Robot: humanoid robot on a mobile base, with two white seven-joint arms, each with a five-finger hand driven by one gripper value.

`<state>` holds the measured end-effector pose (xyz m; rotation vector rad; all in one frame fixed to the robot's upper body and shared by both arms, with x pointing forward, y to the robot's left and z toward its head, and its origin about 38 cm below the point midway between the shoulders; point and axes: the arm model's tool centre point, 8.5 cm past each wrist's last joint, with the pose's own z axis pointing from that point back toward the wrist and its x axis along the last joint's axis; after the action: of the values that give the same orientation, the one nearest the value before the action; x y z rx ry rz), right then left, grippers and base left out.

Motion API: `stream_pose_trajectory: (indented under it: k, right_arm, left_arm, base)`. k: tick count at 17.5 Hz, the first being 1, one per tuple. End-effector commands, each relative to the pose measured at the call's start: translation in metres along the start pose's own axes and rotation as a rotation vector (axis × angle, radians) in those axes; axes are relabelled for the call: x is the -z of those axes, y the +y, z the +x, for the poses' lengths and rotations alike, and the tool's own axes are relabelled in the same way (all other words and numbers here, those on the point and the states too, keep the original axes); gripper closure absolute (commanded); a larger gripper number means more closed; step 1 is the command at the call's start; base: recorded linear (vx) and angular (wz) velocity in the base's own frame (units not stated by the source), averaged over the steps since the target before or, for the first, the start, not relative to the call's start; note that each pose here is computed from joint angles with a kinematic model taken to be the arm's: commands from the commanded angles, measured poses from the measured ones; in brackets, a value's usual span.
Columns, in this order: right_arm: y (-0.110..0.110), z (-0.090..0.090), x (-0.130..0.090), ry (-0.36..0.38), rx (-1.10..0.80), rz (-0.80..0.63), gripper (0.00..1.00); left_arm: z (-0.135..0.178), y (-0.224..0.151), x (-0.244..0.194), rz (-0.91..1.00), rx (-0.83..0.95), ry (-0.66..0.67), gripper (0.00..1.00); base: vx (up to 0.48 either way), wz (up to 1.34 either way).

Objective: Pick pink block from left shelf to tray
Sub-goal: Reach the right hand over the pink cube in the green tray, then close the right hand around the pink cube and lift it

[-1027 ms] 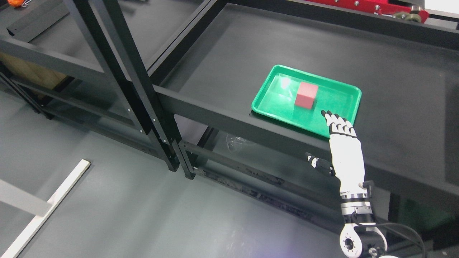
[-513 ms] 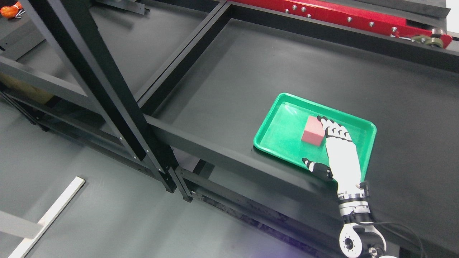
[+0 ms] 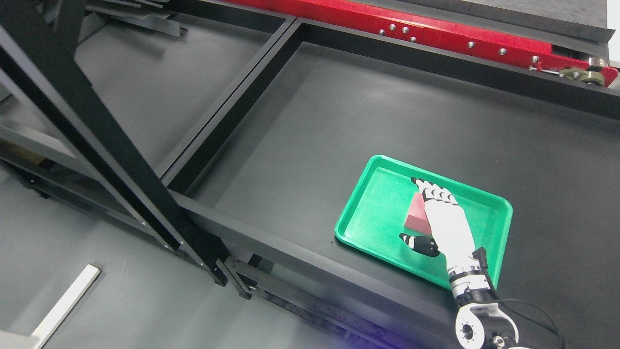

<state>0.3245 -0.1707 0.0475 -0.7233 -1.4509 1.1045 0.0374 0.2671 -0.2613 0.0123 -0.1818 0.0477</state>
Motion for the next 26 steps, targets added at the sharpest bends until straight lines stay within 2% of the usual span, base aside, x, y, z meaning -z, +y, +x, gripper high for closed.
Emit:
stream_pose_trajectory:
  k: [1, 7, 9, 13, 15, 17, 18, 22, 26]
  right_arm:
    - [0.026, -0.012, -0.004, 0.034, -0.070, 0.109, 0.01]
    - [0.034, -0.015, 0.003, 0.038, -0.076, 0.137, 0.02]
    - [0.036, -0.014, 0.003, 0.034, -0.076, 0.144, 0.08]
    - [0.038, -0.016, 0.003, 0.046, -0.076, 0.149, 0.35]
    - [0.037, -0.017, 0.003, 0.048, -0.073, 0.147, 0.59]
    - [0.036, -0.018, 0.004, 0.050, -0.061, 0.143, 0.92]
    - [0.036, -0.019, 0.004, 0.053, -0.061, 0.142, 0.98]
    - [0.029, -0.023, 0.007, 0.059, -0.030, 0.108, 0.99]
    - [-0.001, -0.031, 0.005, 0.012, 0.076, -0.123, 0.98]
  left_arm:
    - [-0.005, 0.012, -0.002, 0.018, 0.004, 0.008, 0.00]
    - [-0.005, 0.012, -0.002, 0.018, 0.004, 0.008, 0.00]
    - [-0.005, 0.012, -0.002, 0.018, 0.004, 0.008, 0.00]
    - [-0.005, 0.012, -0.002, 0.018, 0.004, 0.008, 0.00]
    - [-0.005, 0.012, -0.002, 0.018, 0.004, 0.008, 0.00]
    - [-0.005, 0.012, -0.002, 0.018, 0.004, 0.008, 0.00]
    - [-0.005, 0.012, -0.002, 0.018, 0.004, 0.008, 0.00]
    - [-0.005, 0.012, -0.002, 0.018, 0.004, 0.008, 0.00]
    - [-0.005, 0.012, -0.002, 0.018, 0.004, 0.009, 0.00]
  base:
    - [0.121, -0.11]
    - [0.081, -0.05]
    - [0.027, -0.01]
    - [0.003, 0.00]
    - [0.000, 0.00]
    - [0.000, 0.00]
    - [0.000, 0.00]
    - [0.000, 0.00]
    - [0.000, 0.00]
